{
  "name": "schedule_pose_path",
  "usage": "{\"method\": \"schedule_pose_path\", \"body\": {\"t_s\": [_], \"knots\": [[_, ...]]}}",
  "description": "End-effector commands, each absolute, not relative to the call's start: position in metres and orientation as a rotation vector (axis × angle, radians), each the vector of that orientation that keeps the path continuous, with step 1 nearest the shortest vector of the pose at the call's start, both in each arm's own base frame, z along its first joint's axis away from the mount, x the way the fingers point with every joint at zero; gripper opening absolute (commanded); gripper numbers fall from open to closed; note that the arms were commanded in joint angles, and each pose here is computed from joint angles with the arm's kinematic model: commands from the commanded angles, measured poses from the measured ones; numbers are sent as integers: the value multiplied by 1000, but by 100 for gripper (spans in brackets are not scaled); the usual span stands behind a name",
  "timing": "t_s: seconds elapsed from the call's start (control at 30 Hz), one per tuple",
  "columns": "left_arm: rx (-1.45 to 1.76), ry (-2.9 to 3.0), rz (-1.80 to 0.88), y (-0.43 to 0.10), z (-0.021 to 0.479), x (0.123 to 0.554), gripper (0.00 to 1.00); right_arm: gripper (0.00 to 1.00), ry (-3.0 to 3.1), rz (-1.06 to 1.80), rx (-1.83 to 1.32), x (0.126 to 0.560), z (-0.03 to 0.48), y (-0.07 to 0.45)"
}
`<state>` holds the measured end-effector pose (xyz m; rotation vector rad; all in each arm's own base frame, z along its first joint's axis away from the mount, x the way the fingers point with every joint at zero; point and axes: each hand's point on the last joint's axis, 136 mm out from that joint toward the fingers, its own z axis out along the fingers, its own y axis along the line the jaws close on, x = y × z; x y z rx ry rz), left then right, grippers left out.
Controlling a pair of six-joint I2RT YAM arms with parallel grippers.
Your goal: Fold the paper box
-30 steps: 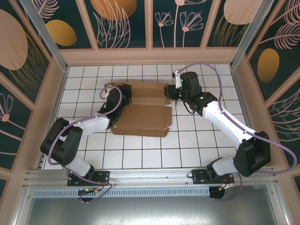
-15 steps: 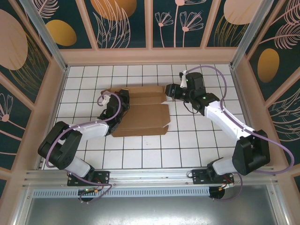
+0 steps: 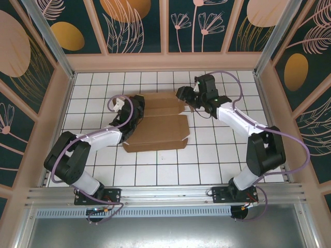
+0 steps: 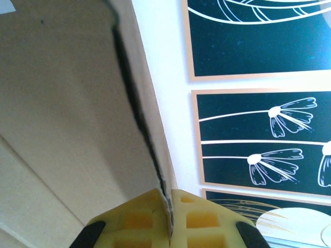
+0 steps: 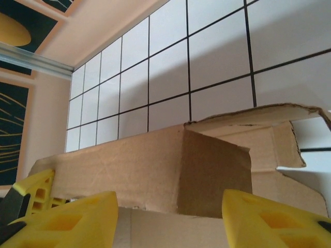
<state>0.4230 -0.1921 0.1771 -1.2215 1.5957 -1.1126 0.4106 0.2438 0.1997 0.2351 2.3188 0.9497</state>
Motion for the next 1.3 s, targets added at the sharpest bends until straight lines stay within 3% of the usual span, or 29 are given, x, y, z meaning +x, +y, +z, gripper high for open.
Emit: {"method": "schedule_pose_path", "body": {"t_s": [0.0, 0.43, 0.57, 0.7, 0.83, 0.97, 1.27], "knots": [[-1176, 1638, -1030, -194, 166, 429, 0, 56, 2308, 931, 214, 425, 203, 251], [-1039, 1617, -1037, -197, 164, 431, 0, 45, 2305, 1112, 279, 428, 184, 264], [-1003, 1647, -984, -195, 159, 431, 0, 48, 2256, 1054, 95, 421, 206, 258], [-992, 1666, -923, -190, 157, 429, 0, 55, 2135, 855, -26, 408, 235, 221], [-990, 1671, -933, -192, 158, 430, 0, 50, 1957, 705, 105, 403, 253, 150], [-1012, 1685, -932, -196, 158, 434, 0, 44, 1942, 590, 206, 427, 236, 92], [-1138, 1721, -969, -199, 155, 451, 0, 45, 2015, 406, -359, 466, 171, 113]]}}
